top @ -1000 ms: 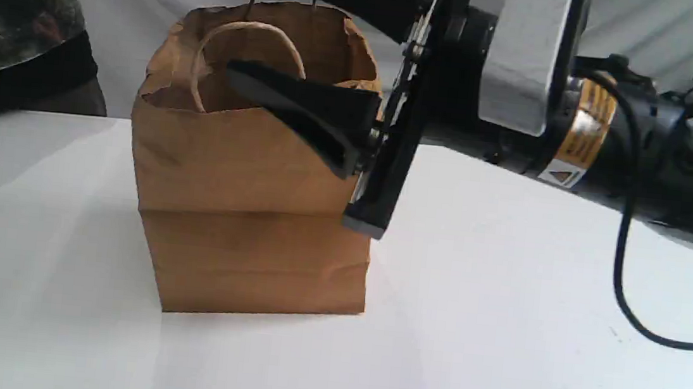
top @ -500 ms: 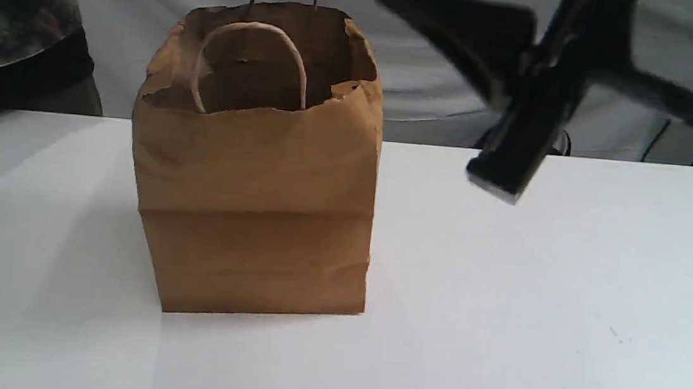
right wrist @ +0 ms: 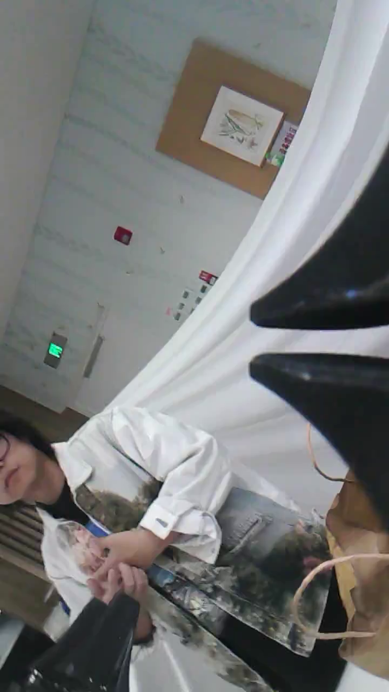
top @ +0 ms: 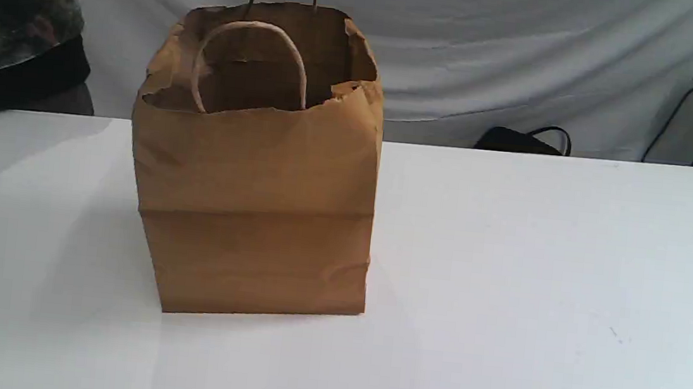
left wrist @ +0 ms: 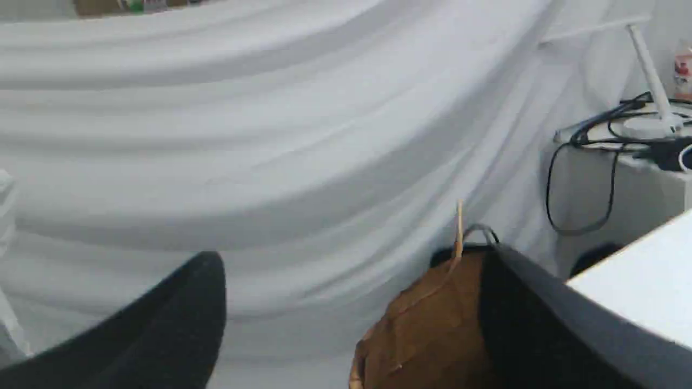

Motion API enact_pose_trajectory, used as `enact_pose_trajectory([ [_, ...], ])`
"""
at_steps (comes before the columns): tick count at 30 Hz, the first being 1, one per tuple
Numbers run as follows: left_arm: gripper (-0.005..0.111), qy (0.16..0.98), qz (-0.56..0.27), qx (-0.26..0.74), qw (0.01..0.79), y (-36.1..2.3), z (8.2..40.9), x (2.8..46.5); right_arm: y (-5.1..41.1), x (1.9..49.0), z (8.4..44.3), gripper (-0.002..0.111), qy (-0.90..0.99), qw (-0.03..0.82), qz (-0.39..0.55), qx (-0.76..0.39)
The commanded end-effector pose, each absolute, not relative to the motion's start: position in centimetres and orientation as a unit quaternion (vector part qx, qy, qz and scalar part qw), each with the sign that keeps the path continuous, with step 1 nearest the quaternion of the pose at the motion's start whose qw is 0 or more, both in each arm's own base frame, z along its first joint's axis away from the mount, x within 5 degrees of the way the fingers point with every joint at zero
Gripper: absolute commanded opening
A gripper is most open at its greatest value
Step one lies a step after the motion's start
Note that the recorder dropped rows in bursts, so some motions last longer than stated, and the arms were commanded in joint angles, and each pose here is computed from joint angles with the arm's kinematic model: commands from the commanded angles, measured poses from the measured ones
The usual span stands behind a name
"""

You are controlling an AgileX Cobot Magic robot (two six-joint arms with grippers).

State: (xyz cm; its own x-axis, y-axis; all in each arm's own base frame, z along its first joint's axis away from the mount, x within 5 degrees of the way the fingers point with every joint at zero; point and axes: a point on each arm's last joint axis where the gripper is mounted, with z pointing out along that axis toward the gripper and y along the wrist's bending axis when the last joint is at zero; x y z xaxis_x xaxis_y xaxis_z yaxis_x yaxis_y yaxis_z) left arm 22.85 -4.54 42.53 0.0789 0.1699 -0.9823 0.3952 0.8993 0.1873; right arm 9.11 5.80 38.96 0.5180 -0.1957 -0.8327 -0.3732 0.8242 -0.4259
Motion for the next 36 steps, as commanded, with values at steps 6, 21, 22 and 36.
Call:
enact_pose_trajectory([
  [6, 0.067, 0.592, -0.048, 0.235, 0.769, -4.2, 41.2, 14.0, 3.9, 5.8, 37.5, 0.000, 0.470, 0.844, 0.067, -0.250],
  [21, 0.062, 0.530, -0.157, 0.279, 0.785, -5.4, 34.8, 4.9, 2.8, 5.3, 33.0, 0.000, 0.525, 0.823, 0.116, -0.184],
  [22, 0.062, 0.528, -0.157, 0.280, 0.786, -5.4, 34.2, 4.5, 2.8, 5.3, 32.7, 0.000, 0.526, 0.823, 0.116, -0.181],
  [36, 0.062, 0.517, -0.167, 0.274, 0.793, -5.3, 31.8, 2.8, 0.7, 5.4, 25.1, 0.000, 0.510, 0.854, 0.085, -0.063],
])
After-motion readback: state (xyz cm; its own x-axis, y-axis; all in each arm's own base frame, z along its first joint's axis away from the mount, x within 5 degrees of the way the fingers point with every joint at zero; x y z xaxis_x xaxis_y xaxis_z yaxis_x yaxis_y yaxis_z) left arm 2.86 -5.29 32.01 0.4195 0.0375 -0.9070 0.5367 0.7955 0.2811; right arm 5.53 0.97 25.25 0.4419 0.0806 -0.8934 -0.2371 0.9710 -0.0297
